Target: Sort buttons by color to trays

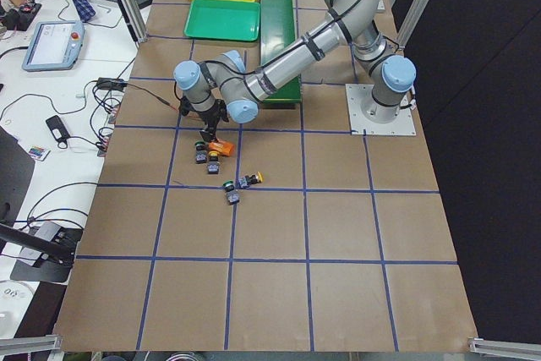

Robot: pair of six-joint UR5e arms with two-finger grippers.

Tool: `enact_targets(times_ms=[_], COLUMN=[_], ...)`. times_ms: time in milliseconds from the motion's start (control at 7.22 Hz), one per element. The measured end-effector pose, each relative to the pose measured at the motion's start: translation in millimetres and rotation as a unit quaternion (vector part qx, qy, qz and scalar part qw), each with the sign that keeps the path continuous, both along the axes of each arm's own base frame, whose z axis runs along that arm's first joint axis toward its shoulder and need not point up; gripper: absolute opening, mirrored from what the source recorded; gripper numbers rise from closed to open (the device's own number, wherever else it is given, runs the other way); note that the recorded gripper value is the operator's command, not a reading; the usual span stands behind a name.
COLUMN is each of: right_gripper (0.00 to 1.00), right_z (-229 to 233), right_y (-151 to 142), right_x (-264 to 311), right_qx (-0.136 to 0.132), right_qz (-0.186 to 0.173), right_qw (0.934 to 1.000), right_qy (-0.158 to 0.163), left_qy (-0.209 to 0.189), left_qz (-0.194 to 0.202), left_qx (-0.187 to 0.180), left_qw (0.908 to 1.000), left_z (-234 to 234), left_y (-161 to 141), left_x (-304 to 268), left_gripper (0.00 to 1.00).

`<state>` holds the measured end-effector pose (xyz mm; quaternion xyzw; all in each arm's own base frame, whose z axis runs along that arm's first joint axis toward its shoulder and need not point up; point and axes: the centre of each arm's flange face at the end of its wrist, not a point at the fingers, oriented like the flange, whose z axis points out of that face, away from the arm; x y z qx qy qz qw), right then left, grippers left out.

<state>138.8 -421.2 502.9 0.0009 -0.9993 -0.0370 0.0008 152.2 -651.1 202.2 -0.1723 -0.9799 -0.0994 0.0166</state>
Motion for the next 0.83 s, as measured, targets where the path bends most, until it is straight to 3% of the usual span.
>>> enact_targets(times_ms=[277,831], right_gripper=[1.00,1.00], right_z=[-1,-3], right_y=[0,-1], right_x=[0,0], right_qx=[0.002,0.001], right_qz=[0.001,0.001], right_qw=[1.0000,1.0000], right_qy=[0.000,0.000], left_qy=[-0.014,-0.030], left_qz=[0.003,-0.028], left_qx=[-0.003,-0.006], left_qw=[0.9999,0.9991], left_z=[5,-8], left_y=[-2,-3], left_x=[13,19], left_gripper=[1.00,1.00])
